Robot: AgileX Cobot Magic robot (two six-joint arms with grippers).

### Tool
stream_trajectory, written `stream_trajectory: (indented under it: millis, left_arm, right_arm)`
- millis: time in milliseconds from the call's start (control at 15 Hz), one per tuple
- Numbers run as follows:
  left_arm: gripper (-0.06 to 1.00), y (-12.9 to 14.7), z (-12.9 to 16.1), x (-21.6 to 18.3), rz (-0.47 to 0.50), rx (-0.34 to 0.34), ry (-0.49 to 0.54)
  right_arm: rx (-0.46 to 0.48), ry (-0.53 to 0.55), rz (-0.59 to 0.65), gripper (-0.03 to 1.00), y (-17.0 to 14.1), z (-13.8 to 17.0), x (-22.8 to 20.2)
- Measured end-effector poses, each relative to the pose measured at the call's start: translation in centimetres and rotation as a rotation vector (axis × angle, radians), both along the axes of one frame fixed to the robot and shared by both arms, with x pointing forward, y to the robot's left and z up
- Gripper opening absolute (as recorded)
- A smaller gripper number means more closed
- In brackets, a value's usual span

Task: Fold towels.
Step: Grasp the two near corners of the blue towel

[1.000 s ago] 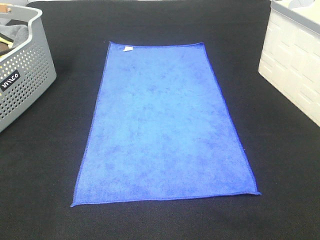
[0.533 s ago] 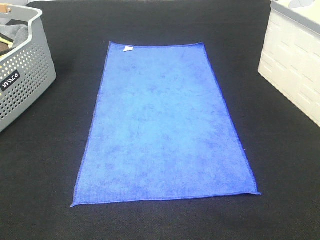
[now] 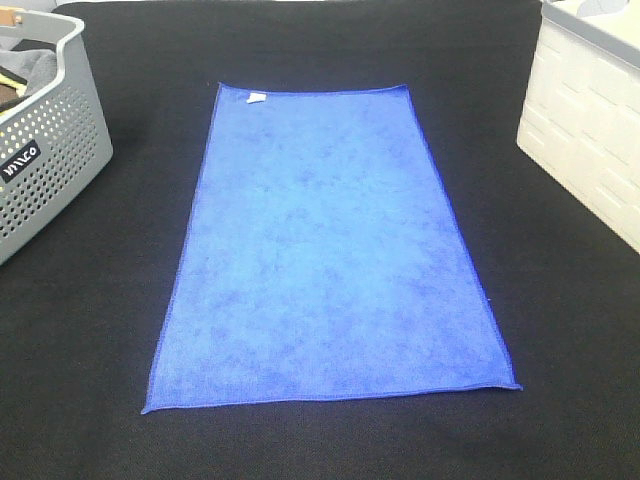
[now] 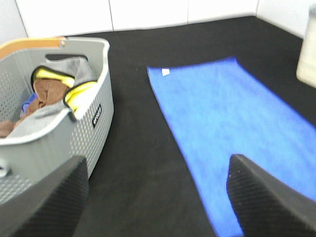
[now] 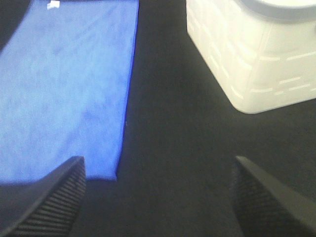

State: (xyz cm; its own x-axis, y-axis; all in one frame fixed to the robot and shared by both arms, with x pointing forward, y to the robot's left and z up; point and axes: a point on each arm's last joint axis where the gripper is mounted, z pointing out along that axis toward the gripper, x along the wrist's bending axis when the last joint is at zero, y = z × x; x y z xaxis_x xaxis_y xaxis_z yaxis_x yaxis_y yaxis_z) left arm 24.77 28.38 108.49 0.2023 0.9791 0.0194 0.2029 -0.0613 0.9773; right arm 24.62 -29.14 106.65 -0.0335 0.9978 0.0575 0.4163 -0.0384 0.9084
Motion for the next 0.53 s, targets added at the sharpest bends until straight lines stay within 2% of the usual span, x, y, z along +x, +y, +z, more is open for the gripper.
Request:
stream_trajectory:
  millis: [133,200,400,467,533]
  left_arm:
    - [0.74,0.0,0.9,2.2,0.021,-0.115,0.001]
    - [0.74,-0.3,1.0,4.2,0.019,-0.219,0.058]
    - [0.74,-1.1,0.0,8.3,-0.003,-0.407,0.278]
    - [0.74,-1.4,-0.7,9.8,-0.005,-0.458,0.367]
    - [0.74,-1.7,-1.6,11.2,-0.013,-0.468,0.446]
  right_arm:
    - [0.102,0.014,-0.032,0.75,0.1,0.6,1.9]
    - [0.178,0.043,-0.047,0.75,0.2,0.8,3.8]
    - [0.261,0.196,-0.064,0.75,0.4,0.0,7.9]
    - [0.265,0.269,-0.065,0.75,0.4,-0.7,9.2]
    - [0.256,0.346,-0.058,0.75,0.5,-1.5,10.6]
